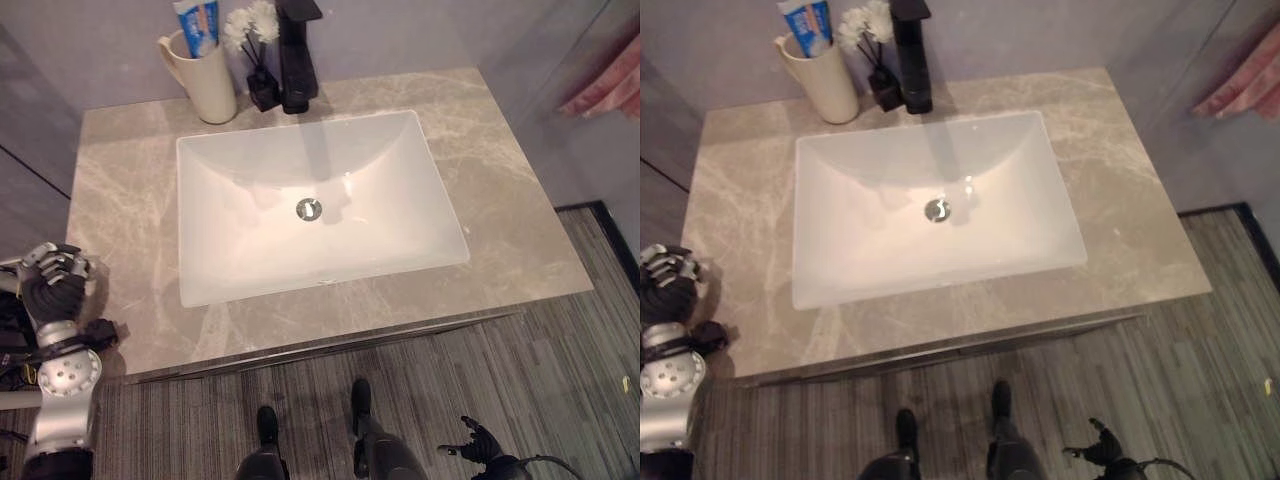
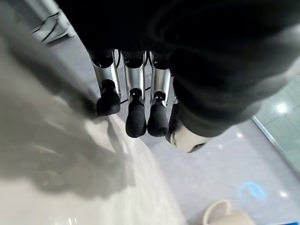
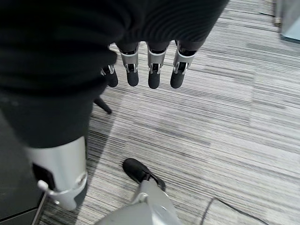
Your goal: Put brush and paste in cup on sink, flatten towel.
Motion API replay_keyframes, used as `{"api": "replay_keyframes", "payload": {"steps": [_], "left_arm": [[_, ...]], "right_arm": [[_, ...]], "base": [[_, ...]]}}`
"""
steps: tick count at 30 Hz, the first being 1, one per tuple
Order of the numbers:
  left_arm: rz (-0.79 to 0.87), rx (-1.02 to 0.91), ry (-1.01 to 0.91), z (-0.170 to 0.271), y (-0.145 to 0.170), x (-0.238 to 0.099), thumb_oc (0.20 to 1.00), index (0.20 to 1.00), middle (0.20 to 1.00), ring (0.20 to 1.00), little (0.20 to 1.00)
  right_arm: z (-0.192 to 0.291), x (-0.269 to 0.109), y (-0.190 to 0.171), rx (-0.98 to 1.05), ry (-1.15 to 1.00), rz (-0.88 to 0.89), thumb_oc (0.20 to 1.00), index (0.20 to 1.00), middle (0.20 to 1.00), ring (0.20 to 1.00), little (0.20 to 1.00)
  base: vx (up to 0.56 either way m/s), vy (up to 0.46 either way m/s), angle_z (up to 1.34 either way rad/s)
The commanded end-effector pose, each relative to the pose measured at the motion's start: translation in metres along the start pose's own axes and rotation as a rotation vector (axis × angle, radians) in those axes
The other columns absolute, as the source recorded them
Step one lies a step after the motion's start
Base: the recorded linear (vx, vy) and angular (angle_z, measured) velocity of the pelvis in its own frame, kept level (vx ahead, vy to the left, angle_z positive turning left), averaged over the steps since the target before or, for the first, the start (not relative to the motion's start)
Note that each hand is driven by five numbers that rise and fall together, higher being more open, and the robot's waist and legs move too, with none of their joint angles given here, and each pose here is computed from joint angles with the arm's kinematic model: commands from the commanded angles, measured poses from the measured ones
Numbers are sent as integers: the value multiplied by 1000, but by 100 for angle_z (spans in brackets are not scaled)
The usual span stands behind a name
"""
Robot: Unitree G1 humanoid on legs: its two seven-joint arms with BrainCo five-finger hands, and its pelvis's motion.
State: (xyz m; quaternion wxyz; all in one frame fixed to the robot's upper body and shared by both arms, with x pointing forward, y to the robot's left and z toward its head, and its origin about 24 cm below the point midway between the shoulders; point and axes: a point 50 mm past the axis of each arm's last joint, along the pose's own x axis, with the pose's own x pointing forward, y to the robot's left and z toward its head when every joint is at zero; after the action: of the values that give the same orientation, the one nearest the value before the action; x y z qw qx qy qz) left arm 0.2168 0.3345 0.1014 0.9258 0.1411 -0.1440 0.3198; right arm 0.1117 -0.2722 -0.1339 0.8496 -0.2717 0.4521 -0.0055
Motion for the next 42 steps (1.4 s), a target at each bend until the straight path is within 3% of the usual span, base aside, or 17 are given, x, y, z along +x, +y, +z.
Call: {"api": "replay_keyframes", "payload": {"steps": [1,5,9,11,15,20,25,34,39,42], "left_arm": [[-98,-180,-130,24,-2,-6,200,200,200,200,200],[-310,-264,-196,42,-23,-18,200,200,200,200,200],[-397,-322,-189,39,-37,-23,200,200,200,200,200],[-508,-407,-200,48,-66,-24,200,200,200,200,200],[-640,-459,-257,65,-89,-29,200,200,200,200,200],[-678,-464,-264,69,-98,-30,200,200,200,200,200],[-763,-458,-195,59,-112,-42,200,200,200,200,200],[-808,-408,-82,38,-119,-59,200,200,200,200,200],[-787,-311,45,7,-126,-67,200,200,200,200,200],[-773,-249,126,-13,-126,-73,200,200,200,200,200]], "right_arm": [[-17,-5,-4,12,54,-33,1000,1000,1000,1000,1000],[7,2,-29,102,-44,-111,1000,1000,1000,1000,1000],[18,-1,-31,117,-130,-90,1000,1000,1000,1000,1000],[35,-4,-44,105,-226,-137,1000,1000,1000,1000,1000],[59,-7,-58,151,-341,-194,1000,1000,1000,1000,1000],[68,-12,-63,184,-392,-231,1000,1000,1000,1000,1000],[46,-17,-62,249,-333,-270,1000,1000,1000,1000,1000],[63,-19,-64,228,-400,-283,1000,1000,1000,1000,1000],[50,-21,-57,293,-360,-261,1000,1000,1000,1000,1000],[46,-18,-54,218,-325,-240,1000,1000,1000,1000,1000]], "base": [[0,0,0],[-66,48,-14],[-84,196,-120],[-136,306,-50],[-155,233,-85],[-138,96,-117],[-164,39,-126],[-77,-111,-103],[-6,-246,-99],[-69,-227,-55]]}}
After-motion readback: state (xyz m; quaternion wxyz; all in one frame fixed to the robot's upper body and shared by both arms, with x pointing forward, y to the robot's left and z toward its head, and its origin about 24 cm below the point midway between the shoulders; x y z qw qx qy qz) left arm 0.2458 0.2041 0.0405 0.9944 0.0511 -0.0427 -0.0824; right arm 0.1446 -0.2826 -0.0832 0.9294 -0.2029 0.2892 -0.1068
